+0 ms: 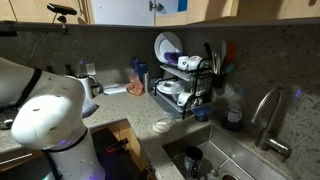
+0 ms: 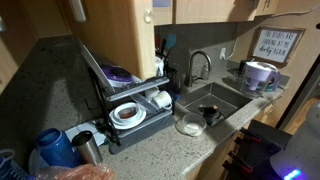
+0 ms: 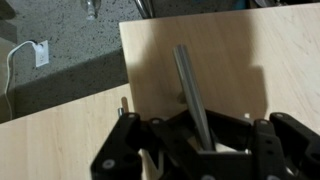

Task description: Open the left door of the cabinet above the faucet

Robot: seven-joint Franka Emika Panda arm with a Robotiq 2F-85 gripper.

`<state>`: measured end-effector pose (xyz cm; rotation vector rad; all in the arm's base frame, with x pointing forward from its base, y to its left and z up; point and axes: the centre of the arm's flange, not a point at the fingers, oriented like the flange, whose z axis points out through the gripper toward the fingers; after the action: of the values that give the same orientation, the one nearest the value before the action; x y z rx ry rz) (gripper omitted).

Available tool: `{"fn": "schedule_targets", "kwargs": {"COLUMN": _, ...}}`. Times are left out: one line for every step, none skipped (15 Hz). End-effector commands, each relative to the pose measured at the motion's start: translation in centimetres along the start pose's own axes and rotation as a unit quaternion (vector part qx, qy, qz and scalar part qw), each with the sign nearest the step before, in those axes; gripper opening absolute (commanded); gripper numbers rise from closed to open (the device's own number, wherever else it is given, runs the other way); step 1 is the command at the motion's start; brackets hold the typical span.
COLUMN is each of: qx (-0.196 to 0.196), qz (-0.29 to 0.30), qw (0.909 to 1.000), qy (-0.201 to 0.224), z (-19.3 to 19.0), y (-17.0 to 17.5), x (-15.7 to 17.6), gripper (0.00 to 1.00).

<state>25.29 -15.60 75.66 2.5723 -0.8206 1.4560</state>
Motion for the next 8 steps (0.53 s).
{"fn": "schedule_targets", "kwargs": {"qx": 0.072, "qz": -0.017, "qw": 0.9970, "qy": -0.024, "z": -2.3, "y": -7.0, "x": -2.4, "gripper": 0.00}}
{"fn": "schedule_targets", "kwargs": {"qx": 0.074, "qz": -0.021, "qw": 0.9967, "qy": -0.027, "z": -2.6, "y": -7.2, "x": -2.6, "gripper": 0.00}}
{"fn": "schedule_targets", "kwargs": {"qx": 0.005, "qz": -0.006, "qw": 0.9999, "qy": -0.013, "z": -1.0, "y": -0.5, "x": -0.7, "gripper": 0.00}}
{"fn": "schedule_targets", "kwargs": {"qx": 0.001, "qz": -0.005, "qw": 0.9999, "qy": -0.012, "z": -1.3, "y": 0.1, "x": -0.7, "gripper": 0.00}}
{"fn": "schedule_targets", "kwargs": {"qx": -0.002, "qz": -0.004, "qw": 0.9999, "qy": -0.011, "z": -1.2, "y": 0.6, "x": -0.6, "gripper": 0.00}}
{"fn": "schedule_targets", "kwargs": {"qx": -0.005, "qz": -0.002, "qw": 0.9999, "qy": -0.010, "z": -1.1, "y": 0.9, "x": -0.5, "gripper": 0.00}}
{"fn": "schedule_targets", "kwargs": {"qx": -0.007, "qz": -0.003, "qw": 0.9999, "qy": -0.010, "z": -1.1, "y": 0.8, "x": -0.6, "gripper": 0.00}}
{"fn": "schedule_targets", "kwargs": {"qx": -0.005, "qz": -0.005, "qw": 0.9999, "qy": -0.010, "z": -1.1, "y": 0.6, "x": -0.6, "gripper": 0.00}}
